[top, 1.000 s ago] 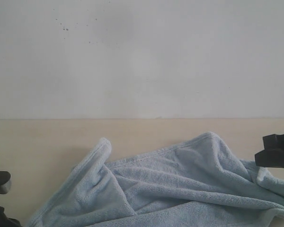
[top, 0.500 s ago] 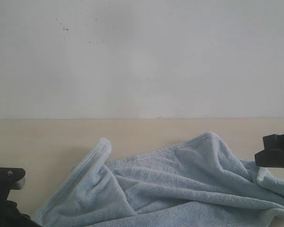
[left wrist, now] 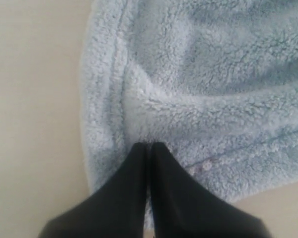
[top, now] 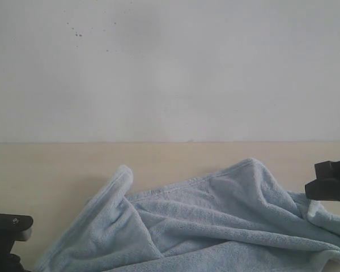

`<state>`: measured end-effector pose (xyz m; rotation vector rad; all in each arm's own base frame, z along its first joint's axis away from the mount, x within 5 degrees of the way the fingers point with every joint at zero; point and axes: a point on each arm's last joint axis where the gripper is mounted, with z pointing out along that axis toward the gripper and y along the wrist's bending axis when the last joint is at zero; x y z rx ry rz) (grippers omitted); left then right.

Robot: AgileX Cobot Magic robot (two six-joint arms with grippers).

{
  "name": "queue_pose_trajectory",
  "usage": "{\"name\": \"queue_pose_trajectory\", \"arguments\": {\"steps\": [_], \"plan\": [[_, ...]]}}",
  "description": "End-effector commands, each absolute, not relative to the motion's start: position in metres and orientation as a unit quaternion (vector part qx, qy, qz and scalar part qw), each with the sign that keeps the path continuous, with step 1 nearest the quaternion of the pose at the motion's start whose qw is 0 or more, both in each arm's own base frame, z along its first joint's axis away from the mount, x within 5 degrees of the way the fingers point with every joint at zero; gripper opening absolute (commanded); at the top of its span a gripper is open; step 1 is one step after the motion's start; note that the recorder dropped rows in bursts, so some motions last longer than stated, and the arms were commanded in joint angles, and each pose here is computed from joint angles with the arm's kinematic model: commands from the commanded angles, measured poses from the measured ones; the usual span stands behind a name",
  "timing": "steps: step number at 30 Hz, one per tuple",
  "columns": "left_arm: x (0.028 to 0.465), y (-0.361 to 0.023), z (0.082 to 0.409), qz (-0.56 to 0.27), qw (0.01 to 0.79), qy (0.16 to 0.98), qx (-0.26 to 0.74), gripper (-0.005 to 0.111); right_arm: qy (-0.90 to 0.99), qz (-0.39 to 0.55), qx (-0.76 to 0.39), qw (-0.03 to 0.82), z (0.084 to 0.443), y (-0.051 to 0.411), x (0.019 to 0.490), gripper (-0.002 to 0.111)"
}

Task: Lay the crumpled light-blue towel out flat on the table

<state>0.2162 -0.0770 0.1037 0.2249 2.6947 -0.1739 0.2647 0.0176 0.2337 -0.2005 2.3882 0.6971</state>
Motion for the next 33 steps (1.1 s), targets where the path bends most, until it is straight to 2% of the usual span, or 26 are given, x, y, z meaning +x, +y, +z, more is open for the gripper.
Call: {"name": "queue_pose_trajectory", "arguments": {"steps": [1,6,10,12,18,24,30,33], "plan": [[0.191,-0.068,0.089,-0.054,0.169,0.982,0.066,0.004,0.905,0.267,-0.078,0.322,0.236,0.018,0.264,0.0],[0.158,-0.057,0.076,-0.05,0.115,0.992,0.026,0.004,0.908,0.252,-0.08,0.324,0.235,0.016,0.265,0.0],[0.154,-0.064,0.082,-0.094,0.109,0.989,0.024,0.004,0.914,0.237,-0.077,0.319,0.233,0.014,0.265,0.0],[0.153,-0.07,0.09,-0.131,0.117,0.984,0.027,0.004,0.918,0.235,-0.073,0.309,0.23,0.013,0.265,0.0],[0.154,-0.076,0.126,-0.188,0.195,0.962,0.028,0.004,0.942,0.238,-0.059,0.228,0.175,0.009,0.282,0.0],[0.153,-0.076,0.127,-0.189,0.198,0.961,0.026,0.004,0.954,0.207,-0.038,0.213,0.15,0.001,0.291,0.0],[0.153,-0.076,0.127,-0.189,0.198,0.961,0.025,0.004,0.959,0.117,0.0,0.258,0.141,-0.016,0.303,0.0],[0.153,-0.075,0.127,-0.189,0.198,0.961,0.025,0.004,0.963,0.107,0.005,0.248,0.131,-0.018,0.306,0.0]]}}
